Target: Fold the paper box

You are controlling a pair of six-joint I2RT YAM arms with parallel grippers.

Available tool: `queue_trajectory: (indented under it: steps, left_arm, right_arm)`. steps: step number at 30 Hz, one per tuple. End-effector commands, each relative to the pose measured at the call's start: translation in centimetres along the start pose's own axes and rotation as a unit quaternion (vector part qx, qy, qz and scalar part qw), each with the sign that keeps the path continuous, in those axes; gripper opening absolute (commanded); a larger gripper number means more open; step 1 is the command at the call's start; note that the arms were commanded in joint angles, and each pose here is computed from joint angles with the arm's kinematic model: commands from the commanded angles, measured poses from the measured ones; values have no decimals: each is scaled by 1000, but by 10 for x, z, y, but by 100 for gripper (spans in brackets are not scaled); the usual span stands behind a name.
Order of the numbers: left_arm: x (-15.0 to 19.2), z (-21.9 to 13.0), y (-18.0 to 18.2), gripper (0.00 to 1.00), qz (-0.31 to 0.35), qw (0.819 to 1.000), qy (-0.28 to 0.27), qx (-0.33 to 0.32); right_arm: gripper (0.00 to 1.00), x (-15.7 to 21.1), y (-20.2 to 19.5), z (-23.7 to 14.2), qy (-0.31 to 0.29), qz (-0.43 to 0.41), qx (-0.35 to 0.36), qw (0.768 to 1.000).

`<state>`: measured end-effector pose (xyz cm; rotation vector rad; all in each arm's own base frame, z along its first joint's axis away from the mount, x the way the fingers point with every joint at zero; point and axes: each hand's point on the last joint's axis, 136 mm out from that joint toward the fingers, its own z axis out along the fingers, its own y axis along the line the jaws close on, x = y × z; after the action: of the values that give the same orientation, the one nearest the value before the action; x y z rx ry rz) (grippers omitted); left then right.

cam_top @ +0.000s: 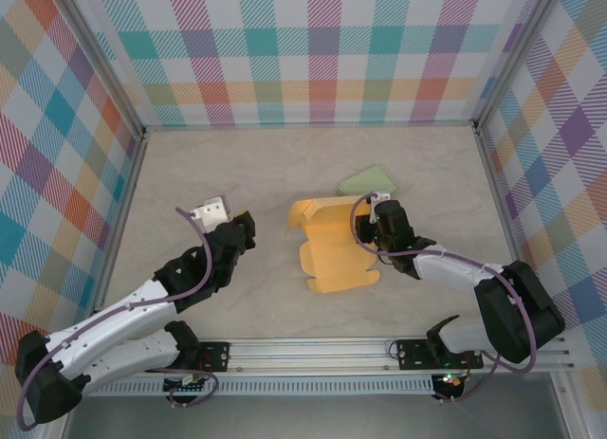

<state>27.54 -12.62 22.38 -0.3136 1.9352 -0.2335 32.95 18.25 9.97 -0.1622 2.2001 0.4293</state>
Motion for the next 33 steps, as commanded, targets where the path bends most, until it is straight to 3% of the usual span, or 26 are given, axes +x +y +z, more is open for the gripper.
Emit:
queue_trajectory:
  steps: [1, 14, 21, 33]
  left_arm:
    - [15, 22, -4, 42, 20, 999, 28, 6]
    - [65, 76, -74, 45, 93, 985, 108, 100]
    - [85, 76, -103, 44, 86, 972, 136, 169]
    - [106, 66, -136, 43, 131, 958, 140, 213]
  right_arm:
    - [0, -4, 6, -4, -10, 2, -15, 1000]
    - [0, -3, 5, -2, -7, -1, -11, 1000]
    - [0, -2, 5, -1, -6, -1, -11, 1000]
    - [0, -2, 5, 0, -5, -2, -11, 1000]
